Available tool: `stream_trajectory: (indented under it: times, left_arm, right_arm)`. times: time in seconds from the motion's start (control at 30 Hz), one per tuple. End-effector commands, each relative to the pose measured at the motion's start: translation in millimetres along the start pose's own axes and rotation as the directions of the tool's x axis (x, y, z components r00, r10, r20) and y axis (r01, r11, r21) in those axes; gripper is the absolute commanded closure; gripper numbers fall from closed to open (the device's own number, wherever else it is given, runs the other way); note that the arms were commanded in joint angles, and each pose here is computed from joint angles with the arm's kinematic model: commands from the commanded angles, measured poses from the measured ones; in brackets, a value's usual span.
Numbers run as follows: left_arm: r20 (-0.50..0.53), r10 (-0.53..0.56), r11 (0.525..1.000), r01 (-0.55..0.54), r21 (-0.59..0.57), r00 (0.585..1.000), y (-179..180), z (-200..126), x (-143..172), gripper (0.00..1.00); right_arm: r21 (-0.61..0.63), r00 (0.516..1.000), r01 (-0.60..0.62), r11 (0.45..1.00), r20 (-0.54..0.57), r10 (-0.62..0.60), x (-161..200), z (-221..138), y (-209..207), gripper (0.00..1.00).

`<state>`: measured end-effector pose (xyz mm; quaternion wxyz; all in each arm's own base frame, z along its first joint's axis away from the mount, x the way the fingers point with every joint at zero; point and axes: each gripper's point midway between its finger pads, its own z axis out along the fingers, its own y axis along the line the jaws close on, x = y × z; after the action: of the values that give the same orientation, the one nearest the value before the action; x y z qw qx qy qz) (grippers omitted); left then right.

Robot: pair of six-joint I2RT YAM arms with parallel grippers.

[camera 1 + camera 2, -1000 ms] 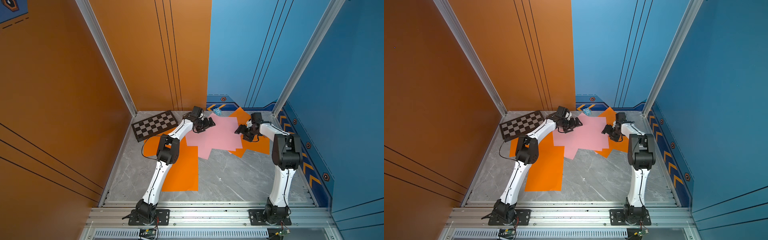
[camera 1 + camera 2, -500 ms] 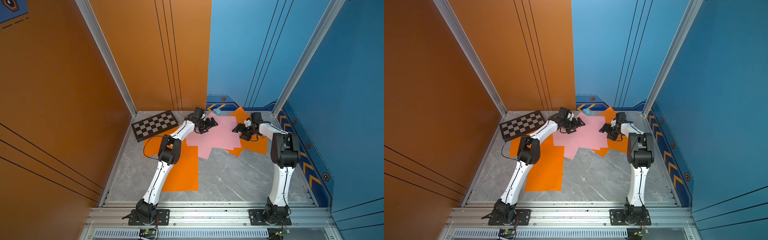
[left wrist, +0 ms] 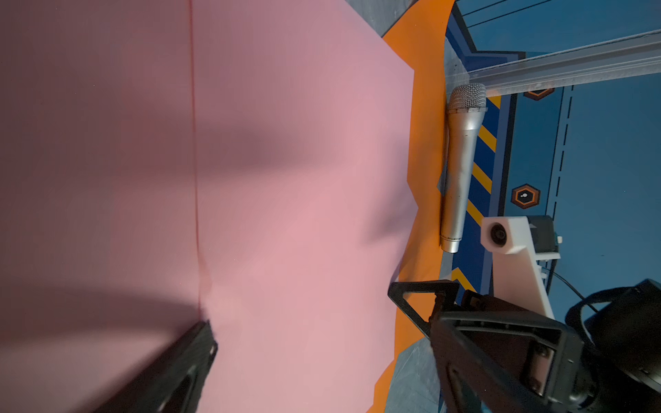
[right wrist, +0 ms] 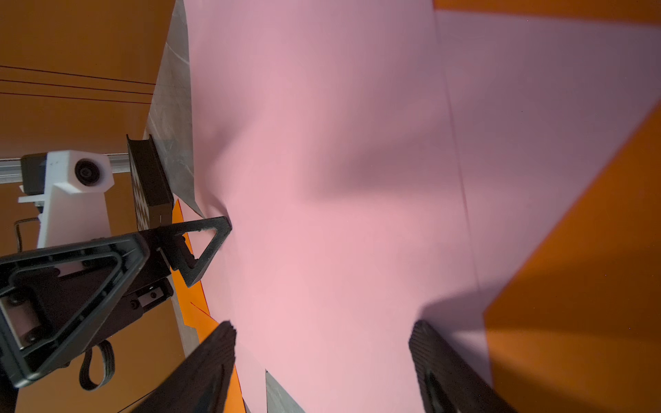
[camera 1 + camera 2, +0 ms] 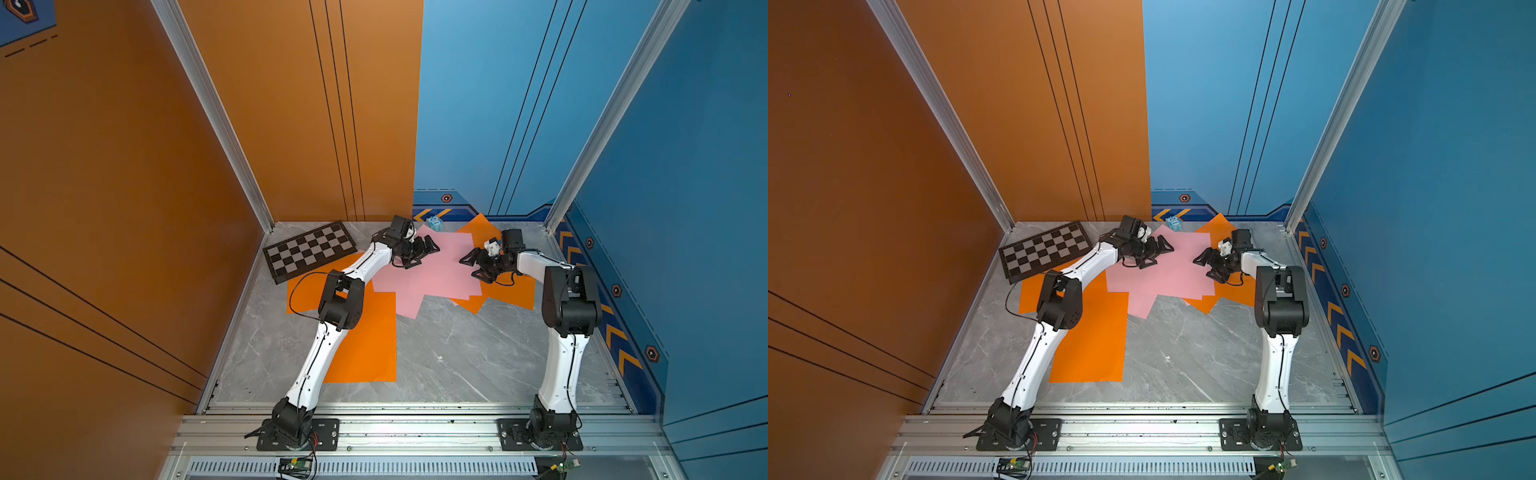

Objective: Sort the scattered colored papers by color
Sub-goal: Pick up the colored paper.

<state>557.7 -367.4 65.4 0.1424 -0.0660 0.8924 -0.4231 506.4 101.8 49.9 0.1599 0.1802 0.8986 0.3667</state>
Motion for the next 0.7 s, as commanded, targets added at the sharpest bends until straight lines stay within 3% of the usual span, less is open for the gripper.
stream_trajectory:
  times: [0.0,0.23,0.67]
  left_arm:
    - [-0.057,-0.049,0.998,0.047,-0.041,0.997,28.2,11.1,15.9,0.02]
    - [-0.062,-0.056,0.997,0.052,-0.056,0.997,36.5,10.0,17.3,0.02]
    - [-0.080,-0.094,0.992,0.087,-0.092,0.992,53.8,19.9,28.3,0.02]
  right_arm:
    - [0.092,0.999,-0.003,0.996,0.055,-0.002,-2.6,-23.9,-13.4,0.21]
    - [0.122,0.993,0.016,0.992,0.111,-0.029,-13.3,-43.8,-11.5,0.20]
    - [0.209,1.000,0.015,0.978,0.021,-0.019,-8.4,-5.8,-44.8,0.18]
